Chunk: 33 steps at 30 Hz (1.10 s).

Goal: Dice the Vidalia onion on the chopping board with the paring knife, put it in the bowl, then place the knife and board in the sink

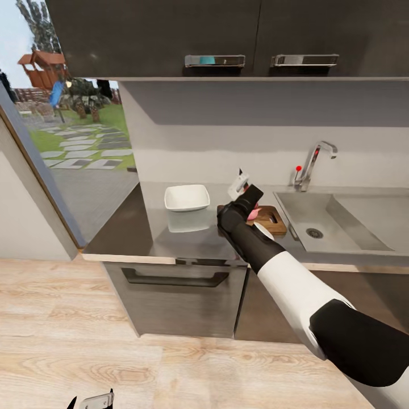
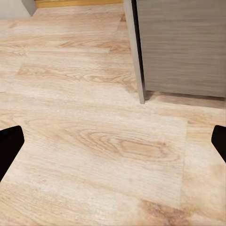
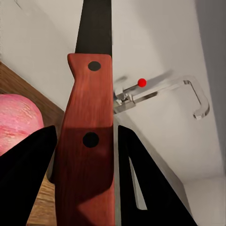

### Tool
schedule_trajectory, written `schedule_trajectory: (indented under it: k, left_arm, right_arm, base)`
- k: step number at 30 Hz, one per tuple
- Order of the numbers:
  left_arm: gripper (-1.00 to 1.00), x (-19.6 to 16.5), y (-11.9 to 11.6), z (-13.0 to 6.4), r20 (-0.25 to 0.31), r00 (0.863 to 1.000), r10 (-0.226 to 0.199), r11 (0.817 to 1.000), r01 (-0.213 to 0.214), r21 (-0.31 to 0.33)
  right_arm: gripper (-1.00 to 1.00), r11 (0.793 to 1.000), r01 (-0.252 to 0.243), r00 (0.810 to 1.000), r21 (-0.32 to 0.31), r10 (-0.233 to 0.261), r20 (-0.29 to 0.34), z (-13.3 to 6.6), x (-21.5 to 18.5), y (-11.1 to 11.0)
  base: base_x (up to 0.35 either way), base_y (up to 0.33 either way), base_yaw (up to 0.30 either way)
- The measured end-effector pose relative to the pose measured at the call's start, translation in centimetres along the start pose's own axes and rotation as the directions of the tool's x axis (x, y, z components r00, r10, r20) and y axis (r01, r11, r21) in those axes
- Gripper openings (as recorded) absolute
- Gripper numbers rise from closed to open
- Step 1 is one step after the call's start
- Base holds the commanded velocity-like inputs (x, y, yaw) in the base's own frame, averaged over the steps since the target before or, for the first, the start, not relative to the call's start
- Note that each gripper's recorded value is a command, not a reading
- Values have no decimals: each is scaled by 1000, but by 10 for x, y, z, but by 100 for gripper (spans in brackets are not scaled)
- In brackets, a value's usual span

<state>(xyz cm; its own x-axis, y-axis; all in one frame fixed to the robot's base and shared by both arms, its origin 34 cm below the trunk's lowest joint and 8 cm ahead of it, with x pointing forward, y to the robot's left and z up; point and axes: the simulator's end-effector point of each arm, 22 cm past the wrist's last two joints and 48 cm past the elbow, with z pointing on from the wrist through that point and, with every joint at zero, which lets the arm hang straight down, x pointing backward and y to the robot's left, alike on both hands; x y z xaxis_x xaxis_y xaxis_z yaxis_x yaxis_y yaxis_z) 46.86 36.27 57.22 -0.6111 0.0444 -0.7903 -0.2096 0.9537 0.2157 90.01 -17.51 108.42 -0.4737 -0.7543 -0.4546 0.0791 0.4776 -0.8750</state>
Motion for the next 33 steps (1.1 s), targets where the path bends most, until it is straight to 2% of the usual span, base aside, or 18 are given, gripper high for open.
schedule_trajectory:
  k: [5,10,18,22,33]
  left_arm:
    - [100,3,0,-1,-14,1000,-2,1000,2,-3]
    - [100,10,1,-1,-42,999,6,1000,-6,-3]
    - [100,20,-22,-6,-90,996,-4,1000,6,22]
    - [100,27,-24,-7,-119,993,-8,1000,10,20]
    - [100,49,-18,-11,-203,979,-35,999,31,-21]
  right_arm:
    - [-100,1000,18,1000,7,-18,-4,3,5,4]
    - [-100,999,28,998,37,-29,49,-5,-11,-3]
    - [-100,992,42,990,121,-57,125,-20,-37,-23]
    - [-100,987,60,986,149,-82,144,-24,-43,-24]
    - [-100,971,107,974,214,-146,175,-31,-53,-20]
  base:
    - [0,0,0]
    - [0,0,0]
    - [0,0,11]
    - [-27,-25,117]
    - [-141,-239,173]
